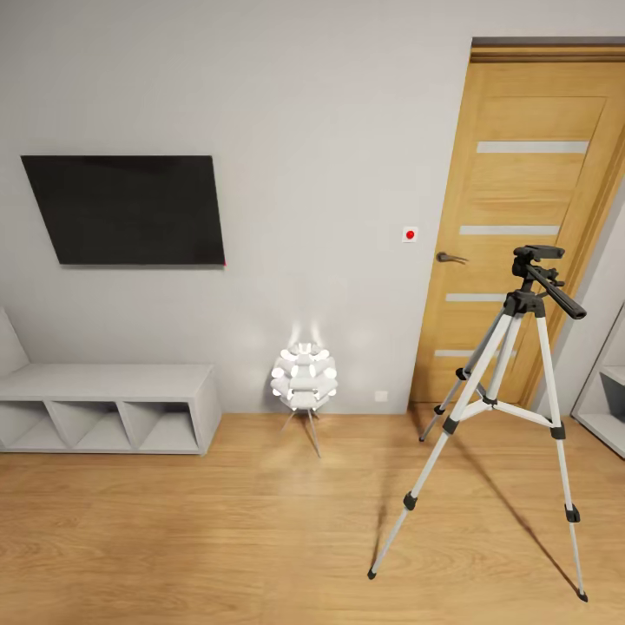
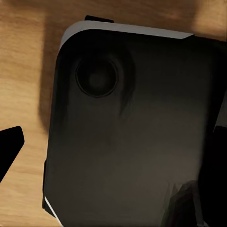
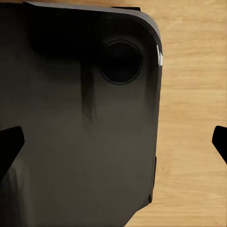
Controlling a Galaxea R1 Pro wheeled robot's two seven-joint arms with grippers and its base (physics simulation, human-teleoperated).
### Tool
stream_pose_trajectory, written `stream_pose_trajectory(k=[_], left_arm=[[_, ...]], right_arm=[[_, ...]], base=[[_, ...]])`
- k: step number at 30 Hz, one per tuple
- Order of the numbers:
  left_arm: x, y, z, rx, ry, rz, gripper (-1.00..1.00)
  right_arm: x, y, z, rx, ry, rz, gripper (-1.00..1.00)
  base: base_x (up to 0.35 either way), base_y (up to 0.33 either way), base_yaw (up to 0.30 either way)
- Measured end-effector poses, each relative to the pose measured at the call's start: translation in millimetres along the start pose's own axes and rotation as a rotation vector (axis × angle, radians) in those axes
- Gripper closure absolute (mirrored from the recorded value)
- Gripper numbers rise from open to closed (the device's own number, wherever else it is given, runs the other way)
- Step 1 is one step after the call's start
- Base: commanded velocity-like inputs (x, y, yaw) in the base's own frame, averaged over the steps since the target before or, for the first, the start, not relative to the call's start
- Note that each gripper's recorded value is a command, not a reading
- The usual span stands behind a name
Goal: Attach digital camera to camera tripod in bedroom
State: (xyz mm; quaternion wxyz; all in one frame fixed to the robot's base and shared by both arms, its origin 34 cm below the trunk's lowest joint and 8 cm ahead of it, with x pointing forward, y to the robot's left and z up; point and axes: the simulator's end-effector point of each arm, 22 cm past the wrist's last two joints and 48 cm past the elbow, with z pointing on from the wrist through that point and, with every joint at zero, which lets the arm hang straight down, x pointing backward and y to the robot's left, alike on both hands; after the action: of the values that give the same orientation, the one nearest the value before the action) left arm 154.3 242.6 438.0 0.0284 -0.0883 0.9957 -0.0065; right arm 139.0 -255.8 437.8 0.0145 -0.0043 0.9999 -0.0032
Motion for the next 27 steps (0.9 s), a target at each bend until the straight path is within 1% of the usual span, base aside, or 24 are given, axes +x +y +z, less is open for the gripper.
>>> stream_pose_trajectory(k=[5,11,17,27], left_arm=[[0.1,0.2,0.0,-0.001,0.000,-0.010,-1.00],[0.2,-0.1,0.0,0.000,0.000,-0.010,-1.00],[0.0,-0.5,-0.1,0.000,-0.001,-0.011,-1.00],[0.1,-0.9,-0.2,0.001,-0.002,-0.013,-1.00]], right_arm=[[-0.6,0.7,0.0,-0.001,-0.002,-0.002,-1.00],[-0.8,0.4,0.0,0.000,-0.004,-0.002,-1.00],[-0.8,-0.3,-0.1,0.001,-0.004,-0.003,-1.00],[-0.9,-1.9,-0.1,0.003,-0.005,-0.003,-1.00]], base=[[0.000,0.000,0.000],[0.024,0.000,0.000],[0.230,0.000,0.000],[0.308,0.000,0.000]])
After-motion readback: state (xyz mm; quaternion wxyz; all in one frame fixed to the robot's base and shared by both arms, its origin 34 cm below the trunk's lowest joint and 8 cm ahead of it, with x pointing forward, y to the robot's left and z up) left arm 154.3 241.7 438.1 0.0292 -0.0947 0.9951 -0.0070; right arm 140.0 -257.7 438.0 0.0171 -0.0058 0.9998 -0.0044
